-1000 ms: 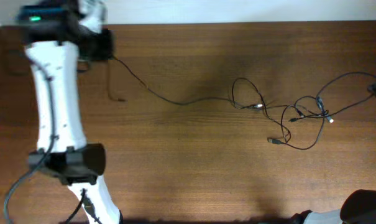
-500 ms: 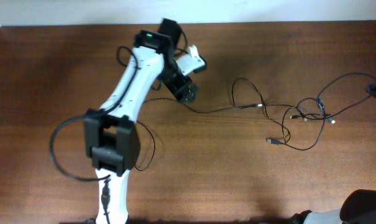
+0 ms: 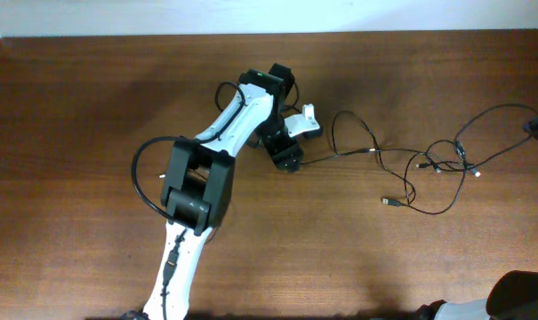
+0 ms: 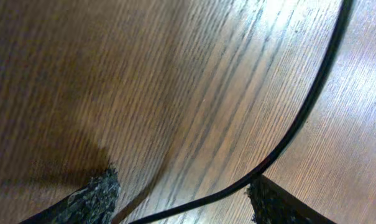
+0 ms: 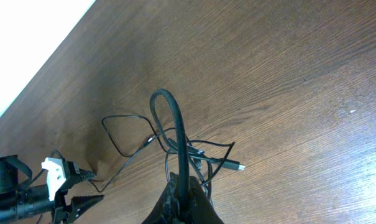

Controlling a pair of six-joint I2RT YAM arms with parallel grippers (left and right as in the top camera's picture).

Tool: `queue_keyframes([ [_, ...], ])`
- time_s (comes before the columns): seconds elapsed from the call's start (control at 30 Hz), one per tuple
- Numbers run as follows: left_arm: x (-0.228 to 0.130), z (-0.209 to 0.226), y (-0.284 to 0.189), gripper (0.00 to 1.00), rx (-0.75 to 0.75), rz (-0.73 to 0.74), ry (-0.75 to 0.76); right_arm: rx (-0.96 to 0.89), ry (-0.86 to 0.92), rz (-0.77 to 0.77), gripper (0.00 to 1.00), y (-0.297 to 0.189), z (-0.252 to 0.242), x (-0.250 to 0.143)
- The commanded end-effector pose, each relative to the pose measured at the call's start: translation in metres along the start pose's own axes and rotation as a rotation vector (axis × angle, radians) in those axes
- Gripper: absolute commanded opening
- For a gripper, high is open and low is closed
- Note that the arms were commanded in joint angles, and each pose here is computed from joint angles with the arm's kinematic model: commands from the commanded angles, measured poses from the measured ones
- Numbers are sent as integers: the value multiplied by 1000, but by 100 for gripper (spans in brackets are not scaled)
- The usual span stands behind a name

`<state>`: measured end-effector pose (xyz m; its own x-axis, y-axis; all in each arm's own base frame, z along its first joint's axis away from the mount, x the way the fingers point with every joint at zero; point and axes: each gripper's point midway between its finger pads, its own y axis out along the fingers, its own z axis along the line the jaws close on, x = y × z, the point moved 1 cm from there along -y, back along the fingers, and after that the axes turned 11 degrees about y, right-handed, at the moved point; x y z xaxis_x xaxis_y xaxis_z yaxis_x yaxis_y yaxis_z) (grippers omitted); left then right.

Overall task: Untangle cables
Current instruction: 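Grasp the cable with the left gripper and pull it leftward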

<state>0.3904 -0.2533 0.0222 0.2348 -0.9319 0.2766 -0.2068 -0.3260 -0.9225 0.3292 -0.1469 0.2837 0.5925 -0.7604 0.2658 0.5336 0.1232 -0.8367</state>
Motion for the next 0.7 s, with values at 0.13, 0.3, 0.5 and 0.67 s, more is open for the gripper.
queue_keyframes([
  [0.13,-16,19,24,0,102,136,-91,-3,-15,-8,4,-2,2,-1],
  [0.3,29,41,-123,0,404,-20,-293,6,-23,3,4,-1,7,-4],
  [0.5,17,-6,-399,0,981,-506,-476,7,-59,31,4,5,18,-14],
  [0.67,-58,-47,-510,0,1242,-649,-571,-73,-15,125,4,27,-1,-20],
])
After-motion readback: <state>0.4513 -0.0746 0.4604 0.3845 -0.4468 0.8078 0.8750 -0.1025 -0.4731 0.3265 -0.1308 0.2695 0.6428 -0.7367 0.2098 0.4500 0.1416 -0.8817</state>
